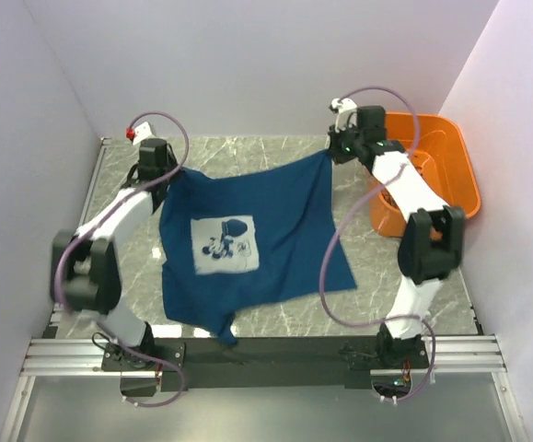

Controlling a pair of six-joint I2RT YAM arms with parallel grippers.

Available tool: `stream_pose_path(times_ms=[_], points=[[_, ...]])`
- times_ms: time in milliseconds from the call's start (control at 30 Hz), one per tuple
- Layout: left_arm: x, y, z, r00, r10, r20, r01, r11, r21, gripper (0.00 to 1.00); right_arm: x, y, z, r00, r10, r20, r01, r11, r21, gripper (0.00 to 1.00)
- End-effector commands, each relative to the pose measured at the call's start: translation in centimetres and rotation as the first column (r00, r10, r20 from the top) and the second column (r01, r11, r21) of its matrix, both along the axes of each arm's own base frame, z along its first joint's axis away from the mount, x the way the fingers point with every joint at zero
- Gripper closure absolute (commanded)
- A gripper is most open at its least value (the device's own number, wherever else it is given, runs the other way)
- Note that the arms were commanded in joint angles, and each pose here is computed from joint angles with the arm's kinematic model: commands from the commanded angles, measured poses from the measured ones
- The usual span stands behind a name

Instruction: Fold and stack the t-shirts

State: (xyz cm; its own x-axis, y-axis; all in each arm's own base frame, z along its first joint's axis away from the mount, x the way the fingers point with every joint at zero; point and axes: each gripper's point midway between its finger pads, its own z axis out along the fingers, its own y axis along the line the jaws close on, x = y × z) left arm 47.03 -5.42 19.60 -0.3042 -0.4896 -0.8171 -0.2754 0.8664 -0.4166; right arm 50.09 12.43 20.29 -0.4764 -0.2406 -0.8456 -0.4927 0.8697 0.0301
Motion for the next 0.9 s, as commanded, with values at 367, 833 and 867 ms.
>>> stream_pose_path(times_ms=[367,833,867], points=[[13.5,-0.3,-0.8,1.0,-0.013,-0.015,0.012,0.996,-0.09,0.61,11.3,-4.0,2.7,0.902,-0.352,0.249,0.392,0.91,-0.132,0.95],[-2.8,-1.0,4.5,0.978,-0.131,-0.163,0.102,0.98,-0.173,0.12,-10.7,3.9,3.3,0.684,0.728,0.051,-0.684,0.664,-0.301,0.29],[-6.0,-1.5,0.3,0.953,-0.153,-0.262,0.096,0.972,-0.216,0.14,-15.0,3.4,0.4,0.559,0.828,-0.043,-0.8,0.525,-0.291,0.29]])
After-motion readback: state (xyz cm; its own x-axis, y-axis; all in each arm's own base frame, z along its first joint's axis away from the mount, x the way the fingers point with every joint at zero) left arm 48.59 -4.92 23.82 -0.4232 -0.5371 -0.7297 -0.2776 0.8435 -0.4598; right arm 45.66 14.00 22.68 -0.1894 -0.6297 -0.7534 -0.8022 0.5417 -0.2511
